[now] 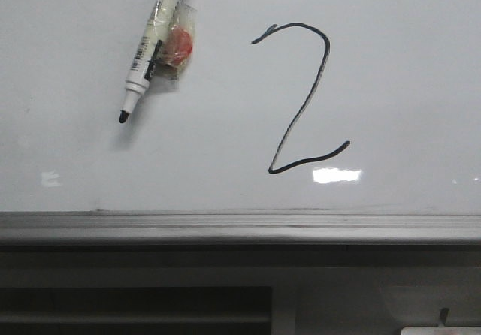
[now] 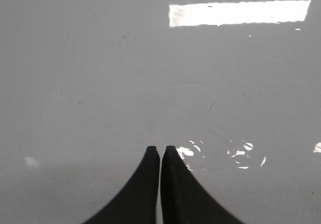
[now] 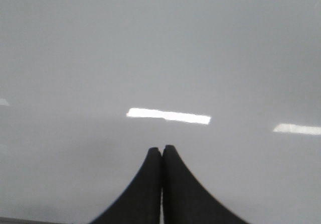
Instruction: Write number 2 on whiteboard
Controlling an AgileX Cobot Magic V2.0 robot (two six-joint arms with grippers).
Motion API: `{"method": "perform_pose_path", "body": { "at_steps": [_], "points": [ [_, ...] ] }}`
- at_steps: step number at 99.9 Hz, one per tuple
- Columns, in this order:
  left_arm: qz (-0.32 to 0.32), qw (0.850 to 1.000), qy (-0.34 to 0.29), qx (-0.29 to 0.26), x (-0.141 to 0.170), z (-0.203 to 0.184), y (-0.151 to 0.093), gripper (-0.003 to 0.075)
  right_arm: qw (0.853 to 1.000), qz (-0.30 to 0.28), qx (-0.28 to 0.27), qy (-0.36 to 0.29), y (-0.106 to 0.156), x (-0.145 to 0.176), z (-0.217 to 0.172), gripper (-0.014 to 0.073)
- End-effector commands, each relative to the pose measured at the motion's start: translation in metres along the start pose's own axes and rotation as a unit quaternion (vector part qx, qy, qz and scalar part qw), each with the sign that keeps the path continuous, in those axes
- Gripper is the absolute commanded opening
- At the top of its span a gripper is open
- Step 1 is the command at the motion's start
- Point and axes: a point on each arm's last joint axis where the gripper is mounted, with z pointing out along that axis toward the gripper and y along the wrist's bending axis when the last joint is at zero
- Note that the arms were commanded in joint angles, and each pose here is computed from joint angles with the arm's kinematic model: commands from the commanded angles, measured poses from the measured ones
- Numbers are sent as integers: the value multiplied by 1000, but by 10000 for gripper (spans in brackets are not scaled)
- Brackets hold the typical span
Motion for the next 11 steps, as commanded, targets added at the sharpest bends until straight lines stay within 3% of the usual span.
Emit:
{"method": "perform_pose_path", "body": {
  "at_steps": [1,11],
  "points": [
    [-7,999,-42,-6,-4,-2,1,-20,999,-9,10,-35,-1,0,0,-60],
    [-7,999,-42,-6,-4,-2,1,-20,999,-9,10,-35,-1,0,0,-60]
  ]
}}
